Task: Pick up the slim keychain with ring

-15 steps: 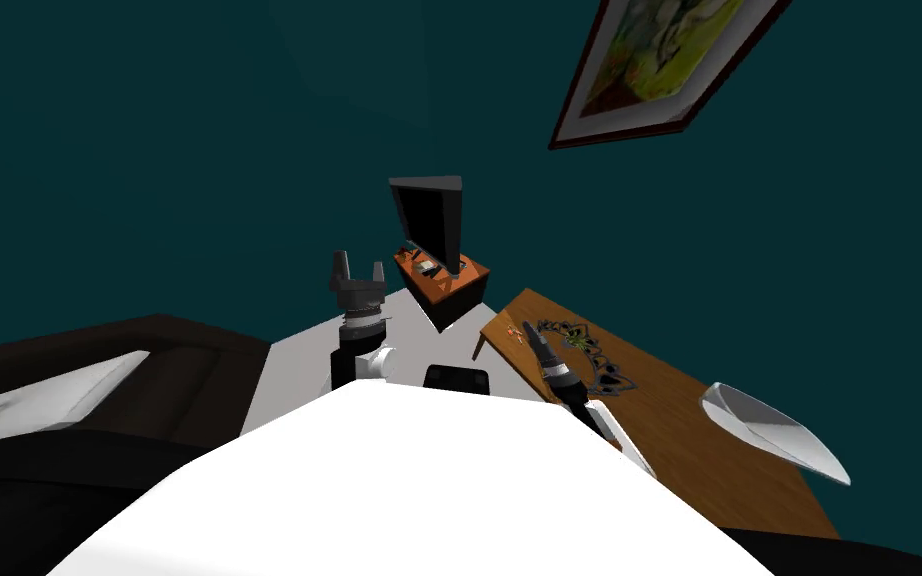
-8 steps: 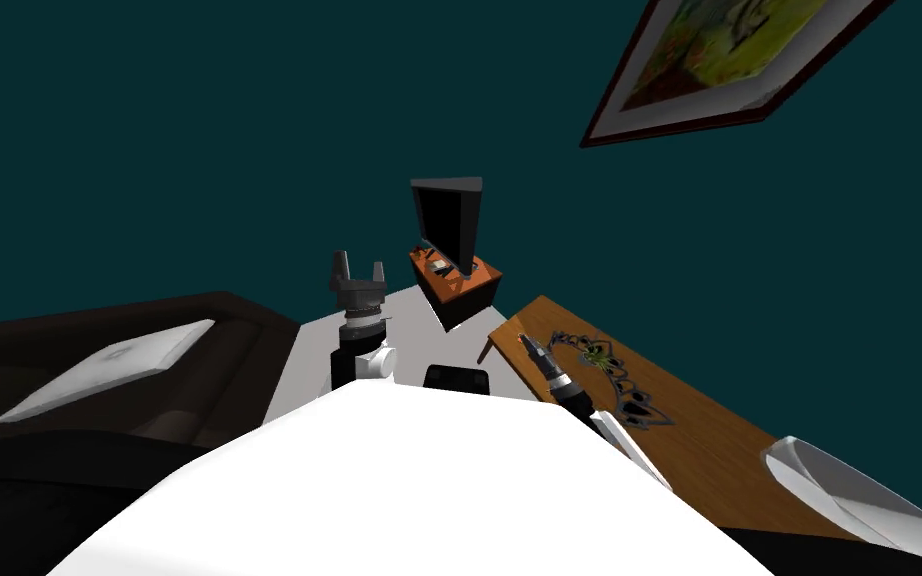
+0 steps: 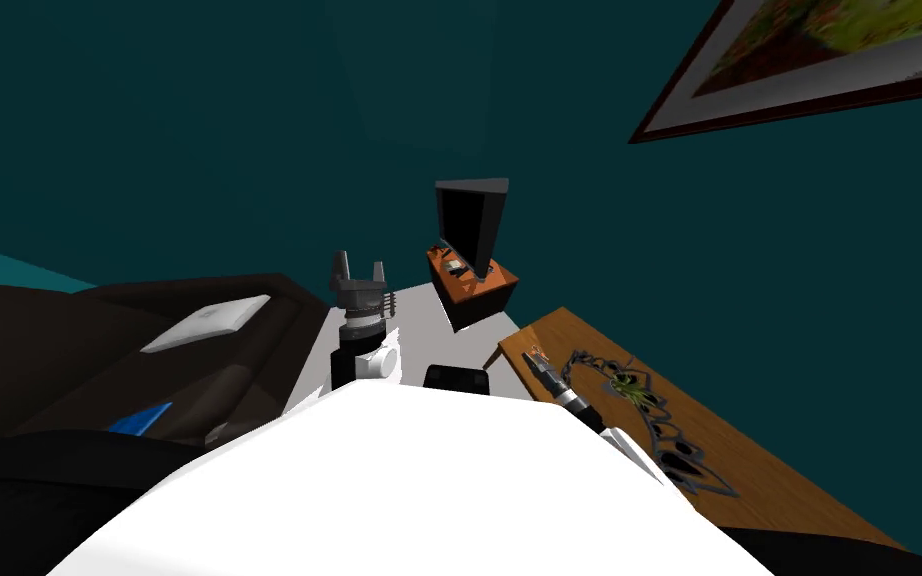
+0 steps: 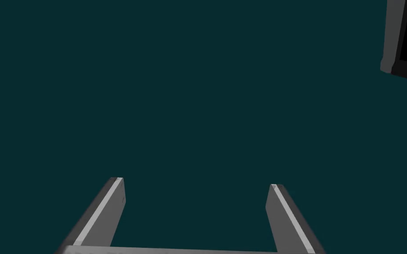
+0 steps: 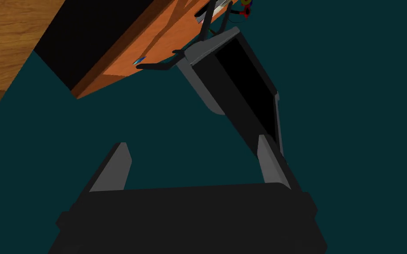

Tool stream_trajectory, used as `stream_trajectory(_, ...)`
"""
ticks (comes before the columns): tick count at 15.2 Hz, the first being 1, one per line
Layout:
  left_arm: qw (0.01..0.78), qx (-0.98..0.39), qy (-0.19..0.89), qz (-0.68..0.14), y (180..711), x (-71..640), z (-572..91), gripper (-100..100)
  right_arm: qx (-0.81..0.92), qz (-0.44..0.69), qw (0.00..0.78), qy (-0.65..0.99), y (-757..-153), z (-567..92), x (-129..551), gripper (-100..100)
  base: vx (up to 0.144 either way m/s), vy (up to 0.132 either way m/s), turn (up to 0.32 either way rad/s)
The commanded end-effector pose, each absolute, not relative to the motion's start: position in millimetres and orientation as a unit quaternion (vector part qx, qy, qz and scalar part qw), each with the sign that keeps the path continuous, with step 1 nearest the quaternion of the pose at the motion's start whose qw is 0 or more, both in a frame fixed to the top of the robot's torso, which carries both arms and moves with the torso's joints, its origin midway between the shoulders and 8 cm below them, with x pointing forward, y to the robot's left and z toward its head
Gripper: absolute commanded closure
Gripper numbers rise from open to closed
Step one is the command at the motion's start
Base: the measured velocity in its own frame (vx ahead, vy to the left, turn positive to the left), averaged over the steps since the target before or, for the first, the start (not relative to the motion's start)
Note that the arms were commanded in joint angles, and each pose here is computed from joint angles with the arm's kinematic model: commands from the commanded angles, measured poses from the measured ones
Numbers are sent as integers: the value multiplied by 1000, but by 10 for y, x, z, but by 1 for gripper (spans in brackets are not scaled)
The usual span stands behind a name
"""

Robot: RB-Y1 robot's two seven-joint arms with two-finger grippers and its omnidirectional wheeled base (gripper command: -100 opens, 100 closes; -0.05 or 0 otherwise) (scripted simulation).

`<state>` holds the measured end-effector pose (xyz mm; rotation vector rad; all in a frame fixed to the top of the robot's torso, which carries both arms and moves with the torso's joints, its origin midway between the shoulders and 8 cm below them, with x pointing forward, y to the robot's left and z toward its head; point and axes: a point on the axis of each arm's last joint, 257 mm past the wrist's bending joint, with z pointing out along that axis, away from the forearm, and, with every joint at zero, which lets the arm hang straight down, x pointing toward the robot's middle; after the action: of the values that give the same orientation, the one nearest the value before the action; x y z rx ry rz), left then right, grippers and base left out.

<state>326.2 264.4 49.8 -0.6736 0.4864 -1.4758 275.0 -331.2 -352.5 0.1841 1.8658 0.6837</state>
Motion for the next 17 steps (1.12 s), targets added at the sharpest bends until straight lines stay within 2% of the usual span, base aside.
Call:
stream_trajectory(1, 662, -298, 215, -653, 2644, 3262, 498, 0, 71, 268, 523, 806, -3448, -3725, 2626, -100, 23, 1, 331)
stream_trajectory(3, 662, -298, 215, -653, 2645, 3262, 498, 0, 57, 248, 501, 827, -3572, -3921, 2456, -100, 30, 2, 359)
stream_trajectory(5, 662, -298, 215, -653, 2645, 3262, 498, 0, 60, 245, 499, 829, -3597, -3955, 2432, -100, 17, -7, 46)
stream_trajectory(13, 662, -298, 215, -653, 2645, 3262, 498, 0, 13, 160, 393, 906, -4229, -4672, 1540, -100, 27, -4, 308)
stream_trajectory(17, 662, -298, 215, -653, 2645, 3262, 498, 0, 5, 138, 361, 922, -4418, -4826, 1254, -100, 35, -18, 284)
